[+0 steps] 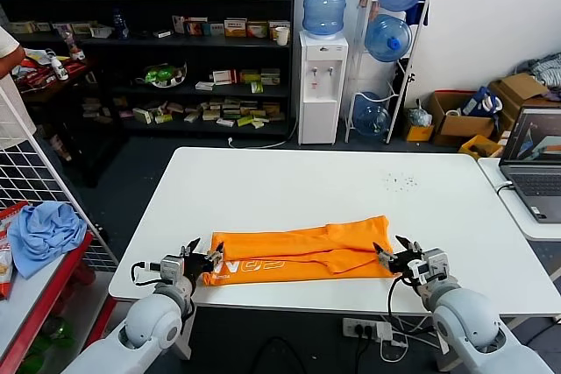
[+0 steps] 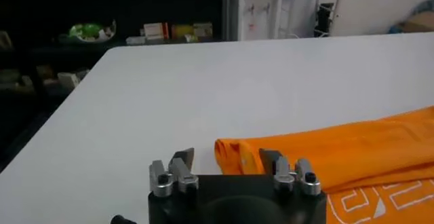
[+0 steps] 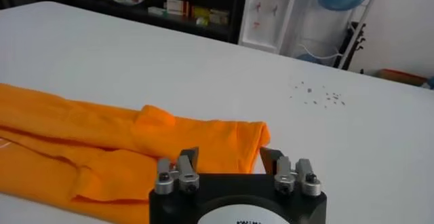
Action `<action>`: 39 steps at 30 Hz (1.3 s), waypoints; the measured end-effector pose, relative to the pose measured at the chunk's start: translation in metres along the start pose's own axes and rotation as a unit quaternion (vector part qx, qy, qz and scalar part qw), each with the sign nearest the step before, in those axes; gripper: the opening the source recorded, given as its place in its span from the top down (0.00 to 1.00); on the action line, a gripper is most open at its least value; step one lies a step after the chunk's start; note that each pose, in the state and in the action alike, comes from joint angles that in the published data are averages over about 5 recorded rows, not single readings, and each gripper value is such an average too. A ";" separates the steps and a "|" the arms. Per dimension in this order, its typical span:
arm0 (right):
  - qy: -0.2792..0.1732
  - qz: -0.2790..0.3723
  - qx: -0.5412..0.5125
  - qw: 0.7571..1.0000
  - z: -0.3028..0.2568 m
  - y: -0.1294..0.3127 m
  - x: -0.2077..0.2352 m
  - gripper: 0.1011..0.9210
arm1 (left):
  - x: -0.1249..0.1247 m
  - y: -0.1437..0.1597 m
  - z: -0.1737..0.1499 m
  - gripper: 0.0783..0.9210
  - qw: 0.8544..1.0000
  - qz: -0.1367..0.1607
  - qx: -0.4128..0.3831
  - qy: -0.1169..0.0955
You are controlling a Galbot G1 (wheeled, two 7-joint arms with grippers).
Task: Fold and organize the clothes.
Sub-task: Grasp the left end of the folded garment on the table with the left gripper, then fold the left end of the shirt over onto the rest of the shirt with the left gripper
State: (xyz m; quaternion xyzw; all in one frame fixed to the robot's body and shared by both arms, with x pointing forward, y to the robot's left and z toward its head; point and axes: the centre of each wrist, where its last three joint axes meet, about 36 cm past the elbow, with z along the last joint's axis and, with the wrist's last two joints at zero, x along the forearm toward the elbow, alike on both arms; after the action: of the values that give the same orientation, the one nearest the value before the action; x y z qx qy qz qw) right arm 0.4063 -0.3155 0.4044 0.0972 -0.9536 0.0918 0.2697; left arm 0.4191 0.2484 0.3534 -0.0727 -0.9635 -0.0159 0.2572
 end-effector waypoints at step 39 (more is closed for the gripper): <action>-0.107 0.050 -0.021 0.993 -0.004 0.007 0.004 0.12 | -0.006 0.117 -0.027 0.94 0.997 -0.077 -0.008 0.021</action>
State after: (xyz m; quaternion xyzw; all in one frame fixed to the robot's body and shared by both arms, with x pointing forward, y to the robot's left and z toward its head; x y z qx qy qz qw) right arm 0.4032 -0.3080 0.4089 0.0534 -0.9824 0.0738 0.1633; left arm 0.4554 0.3617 0.3731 0.0001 -0.9604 -0.0448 0.2751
